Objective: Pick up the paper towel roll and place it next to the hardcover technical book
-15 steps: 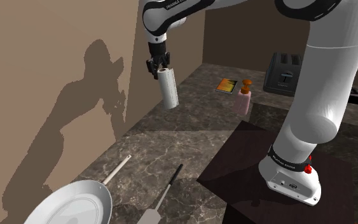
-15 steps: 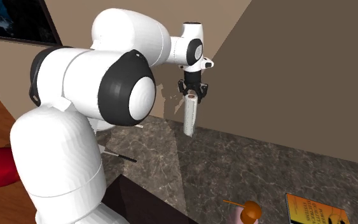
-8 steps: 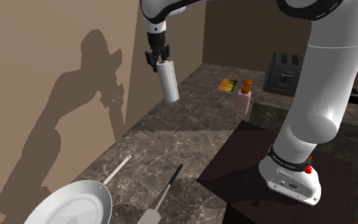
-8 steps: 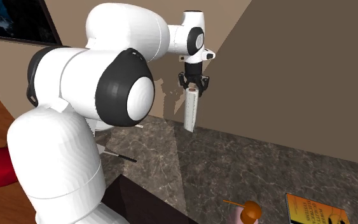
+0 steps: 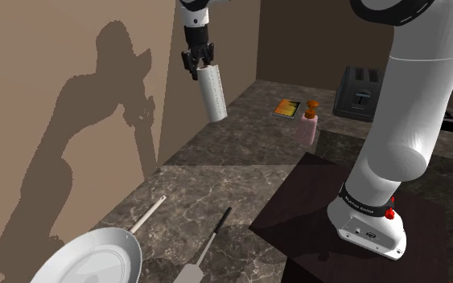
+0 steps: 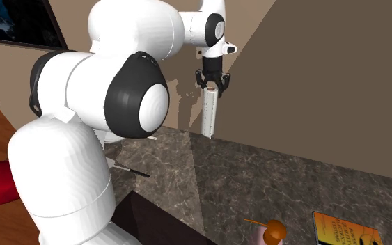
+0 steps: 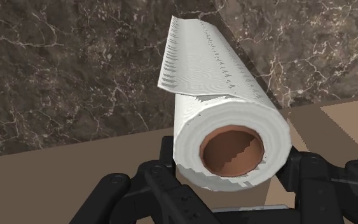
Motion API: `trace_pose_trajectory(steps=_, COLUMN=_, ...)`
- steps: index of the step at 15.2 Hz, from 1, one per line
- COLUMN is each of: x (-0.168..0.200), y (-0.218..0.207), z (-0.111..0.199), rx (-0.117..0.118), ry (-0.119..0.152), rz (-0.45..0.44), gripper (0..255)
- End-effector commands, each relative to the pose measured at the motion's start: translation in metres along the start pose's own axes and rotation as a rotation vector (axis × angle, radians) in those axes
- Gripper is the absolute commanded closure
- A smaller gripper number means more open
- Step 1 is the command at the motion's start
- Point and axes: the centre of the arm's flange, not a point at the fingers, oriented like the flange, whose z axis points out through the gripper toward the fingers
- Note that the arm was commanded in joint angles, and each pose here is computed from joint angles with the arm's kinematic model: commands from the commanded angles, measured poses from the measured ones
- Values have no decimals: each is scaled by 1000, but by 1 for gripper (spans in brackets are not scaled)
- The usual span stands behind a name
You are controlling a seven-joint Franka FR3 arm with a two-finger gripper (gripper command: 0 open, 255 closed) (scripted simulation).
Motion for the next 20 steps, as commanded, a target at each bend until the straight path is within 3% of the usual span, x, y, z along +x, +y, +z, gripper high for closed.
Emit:
trace_pose_trajectory(steps=1, x=0, y=0, z=-10, rx=0, ry=0, rz=0, gripper=255)
trace_pose_trajectory(steps=15, x=2, y=4, z=-83, rx=0, ry=0, rz=0, gripper=255)
trace_pose_trajectory(steps=20, x=-21, y=63, z=-64, rx=0, ry=0, rz=0, gripper=255)
